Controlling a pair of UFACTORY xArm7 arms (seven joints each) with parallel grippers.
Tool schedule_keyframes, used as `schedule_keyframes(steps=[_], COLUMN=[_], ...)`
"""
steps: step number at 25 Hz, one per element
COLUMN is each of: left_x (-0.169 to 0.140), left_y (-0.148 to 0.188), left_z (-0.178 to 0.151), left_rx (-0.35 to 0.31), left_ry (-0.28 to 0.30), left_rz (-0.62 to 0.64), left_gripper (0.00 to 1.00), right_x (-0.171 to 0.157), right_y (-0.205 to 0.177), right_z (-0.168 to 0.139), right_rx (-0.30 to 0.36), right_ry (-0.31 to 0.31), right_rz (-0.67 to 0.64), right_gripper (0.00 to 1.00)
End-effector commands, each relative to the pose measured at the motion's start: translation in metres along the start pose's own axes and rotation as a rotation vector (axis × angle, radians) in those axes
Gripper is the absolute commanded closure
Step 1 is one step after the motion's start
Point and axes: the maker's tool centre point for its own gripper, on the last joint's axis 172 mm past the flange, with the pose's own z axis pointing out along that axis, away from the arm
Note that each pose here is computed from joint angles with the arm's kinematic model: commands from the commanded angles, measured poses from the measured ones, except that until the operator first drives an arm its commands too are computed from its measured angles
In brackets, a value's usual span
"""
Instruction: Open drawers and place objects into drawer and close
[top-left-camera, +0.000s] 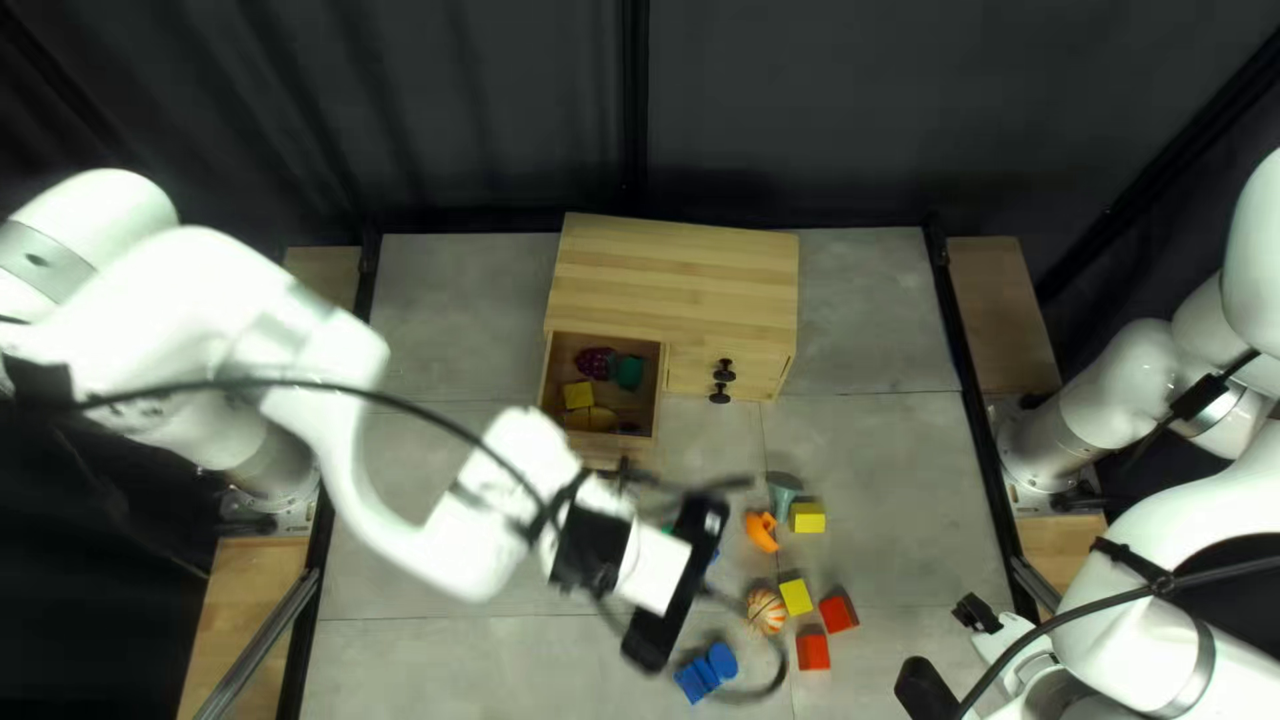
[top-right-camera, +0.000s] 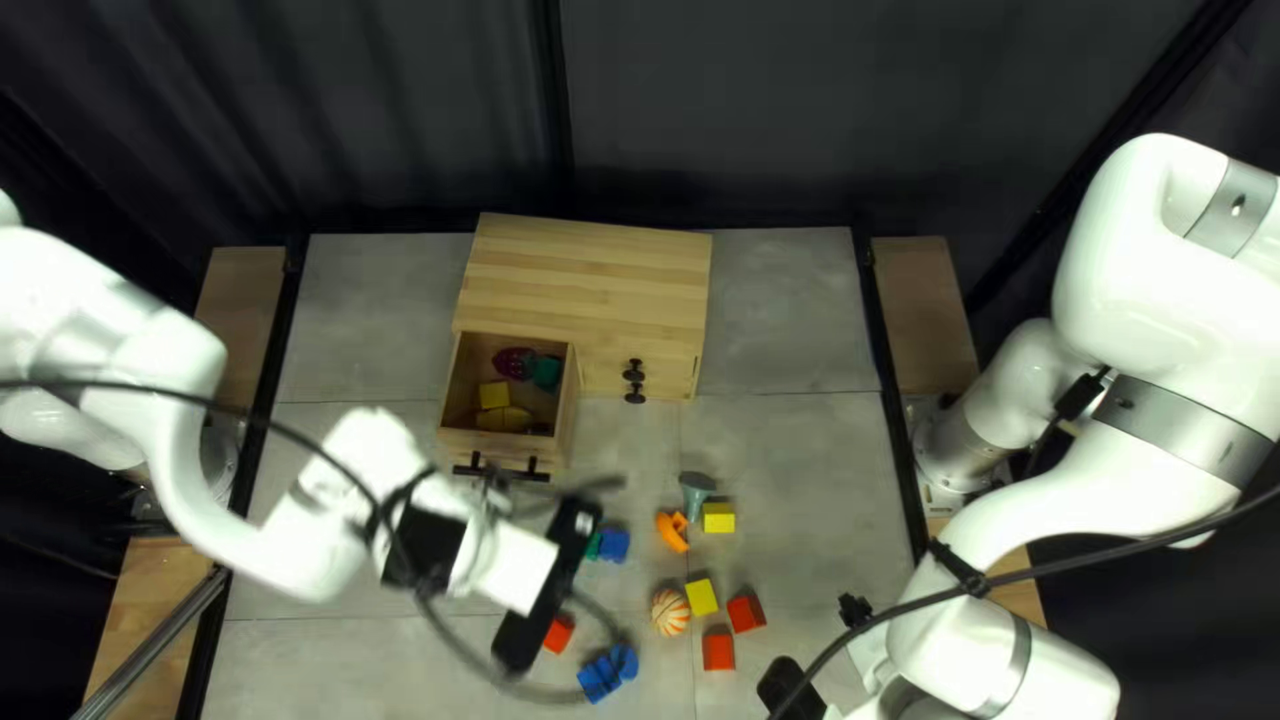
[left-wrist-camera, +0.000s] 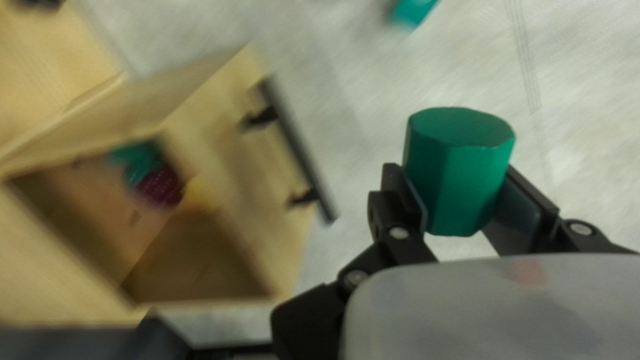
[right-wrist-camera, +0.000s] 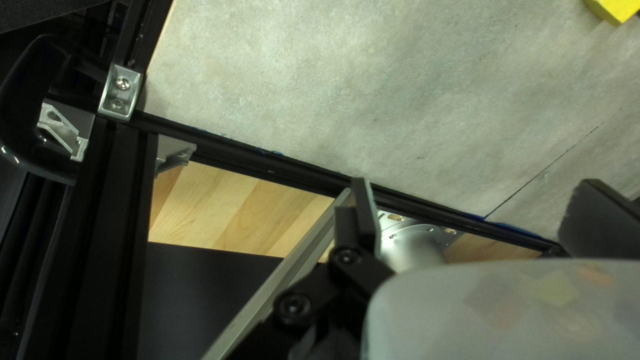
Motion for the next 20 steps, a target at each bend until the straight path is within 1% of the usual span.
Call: schedule_keyframes(steps=[1, 4, 5, 6, 7, 10, 11, 12, 14, 17, 18, 19, 20], left_x=[-0.009, -0.014, -0.015, -0.023, -0.024, -0.039, -0.041, -0.041, -0.037, -0.028, -0.016, -0.008, -0.004], left_y=[-0.045, -0.058, -0.059, -0.062, -0.063, -0.062, -0.055, -0.055, -0.032, -0.007, 0.020, 0.038, 0.047], left_z=[0.024, 0.040, 0.043, 0.049, 0.050, 0.050, 0.047, 0.047, 0.037, 0.026, 0.018, 0.014, 0.013], left_rx=[0.038, 0.047, 0.046, 0.043, 0.042, 0.045, 0.053, 0.053, 0.072, 0.077, 0.072, 0.069, 0.067], left_ry=[-0.001, 0.007, 0.010, 0.020, 0.023, 0.058, 0.062, 0.062, 0.063, 0.070, 0.077, 0.079, 0.080], left_rz=[-0.084, -0.115, -0.120, -0.138, -0.142, -0.188, -0.196, -0.196, -0.190, -0.138, -0.070, -0.027, 0.001], left_gripper=[1.00, 1.00, 0.87, 0.52, 0.00, 0.00, 0.00, 0.00, 0.00, 0.00, 0.00, 0.00, 0.00], right_x=[0.000, 0.000, 0.000, 0.000, 0.000, 0.000, 0.000, 0.000, 0.000, 0.000, 0.000, 0.000, 0.000], right_y=[0.000, 0.000, 0.000, 0.000, 0.000, 0.000, 0.000, 0.000, 0.000, 0.000, 0.000, 0.000, 0.000], right_z=[0.000, 0.000, 0.000, 0.000, 0.000, 0.000, 0.000, 0.000, 0.000, 0.000, 0.000, 0.000, 0.000], right_rx=[0.000, 0.000, 0.000, 0.000, 0.000, 0.000, 0.000, 0.000, 0.000, 0.000, 0.000, 0.000, 0.000], right_ry=[0.000, 0.000, 0.000, 0.000, 0.000, 0.000, 0.000, 0.000, 0.000, 0.000, 0.000, 0.000, 0.000], right_rz=[0.000, 0.000, 0.000, 0.000, 0.000, 0.000, 0.000, 0.000, 0.000, 0.000, 0.000, 0.000, 0.000], right_gripper=[0.00, 0.00, 0.00, 0.00, 0.00, 0.00, 0.00, 0.00, 0.00, 0.00, 0.00, 0.00, 0.00])
